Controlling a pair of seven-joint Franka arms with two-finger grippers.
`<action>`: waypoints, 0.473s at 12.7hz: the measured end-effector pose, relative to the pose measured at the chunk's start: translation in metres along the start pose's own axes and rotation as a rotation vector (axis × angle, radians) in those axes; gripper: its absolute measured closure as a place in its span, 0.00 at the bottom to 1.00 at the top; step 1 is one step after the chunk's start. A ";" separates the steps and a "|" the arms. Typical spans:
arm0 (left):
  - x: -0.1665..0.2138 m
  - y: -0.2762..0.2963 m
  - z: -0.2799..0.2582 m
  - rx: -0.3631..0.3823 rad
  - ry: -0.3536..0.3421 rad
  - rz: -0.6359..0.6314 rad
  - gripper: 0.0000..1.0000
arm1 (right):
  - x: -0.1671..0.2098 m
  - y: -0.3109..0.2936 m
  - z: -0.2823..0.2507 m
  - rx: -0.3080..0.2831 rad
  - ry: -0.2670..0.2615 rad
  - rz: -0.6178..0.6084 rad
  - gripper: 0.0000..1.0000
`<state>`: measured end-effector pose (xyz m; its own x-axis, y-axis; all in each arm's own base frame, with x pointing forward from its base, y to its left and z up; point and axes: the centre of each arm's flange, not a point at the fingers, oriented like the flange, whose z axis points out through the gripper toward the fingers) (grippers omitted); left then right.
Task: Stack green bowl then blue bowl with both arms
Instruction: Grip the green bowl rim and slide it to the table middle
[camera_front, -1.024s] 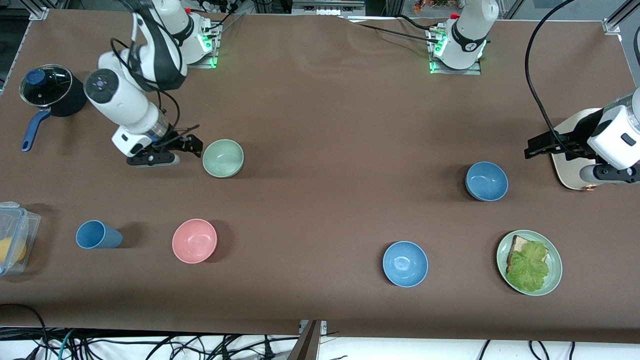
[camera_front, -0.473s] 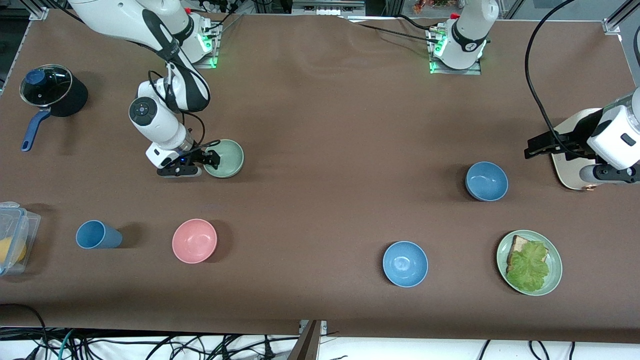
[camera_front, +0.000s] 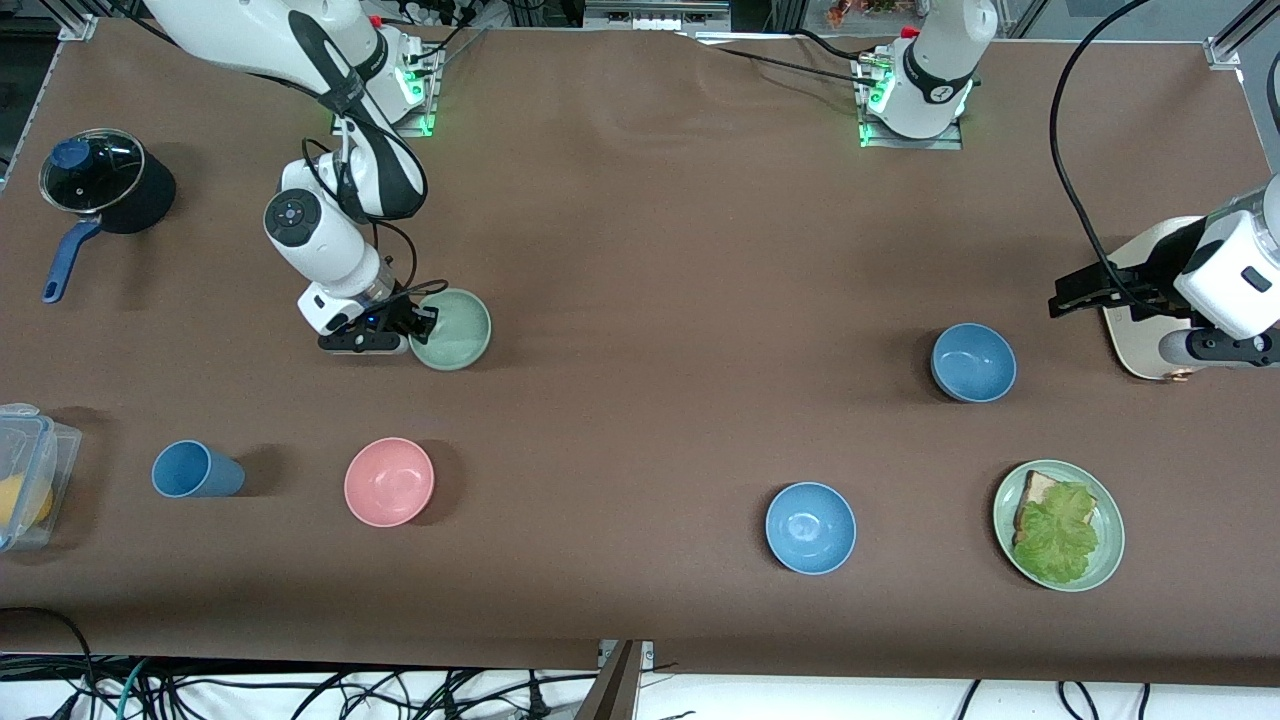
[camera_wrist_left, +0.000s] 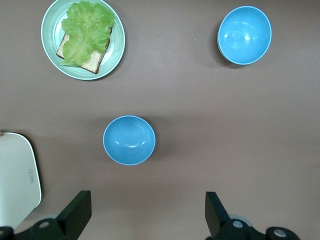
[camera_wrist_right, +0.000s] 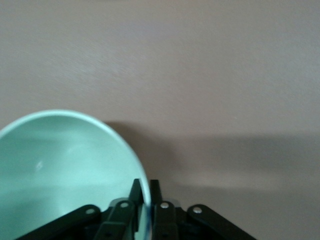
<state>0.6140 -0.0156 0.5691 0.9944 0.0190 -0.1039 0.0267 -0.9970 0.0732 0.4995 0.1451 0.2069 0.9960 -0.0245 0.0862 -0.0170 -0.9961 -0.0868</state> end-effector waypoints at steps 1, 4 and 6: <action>0.000 0.000 0.000 0.000 0.000 0.000 0.00 | 0.005 -0.007 -0.007 0.003 -0.001 0.007 0.93; 0.000 0.000 0.000 0.000 -0.001 0.000 0.00 | 0.030 -0.060 -0.037 0.011 -0.036 0.062 0.94; 0.001 0.000 0.001 0.000 -0.002 0.000 0.00 | 0.041 -0.117 -0.053 0.030 -0.034 0.117 0.94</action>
<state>0.6145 -0.0154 0.5679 0.9942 0.0193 -0.1059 0.0272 -0.9969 0.0732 0.5374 0.2565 0.2727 0.9898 -0.1370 0.0401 -0.1311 -0.9836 -0.1238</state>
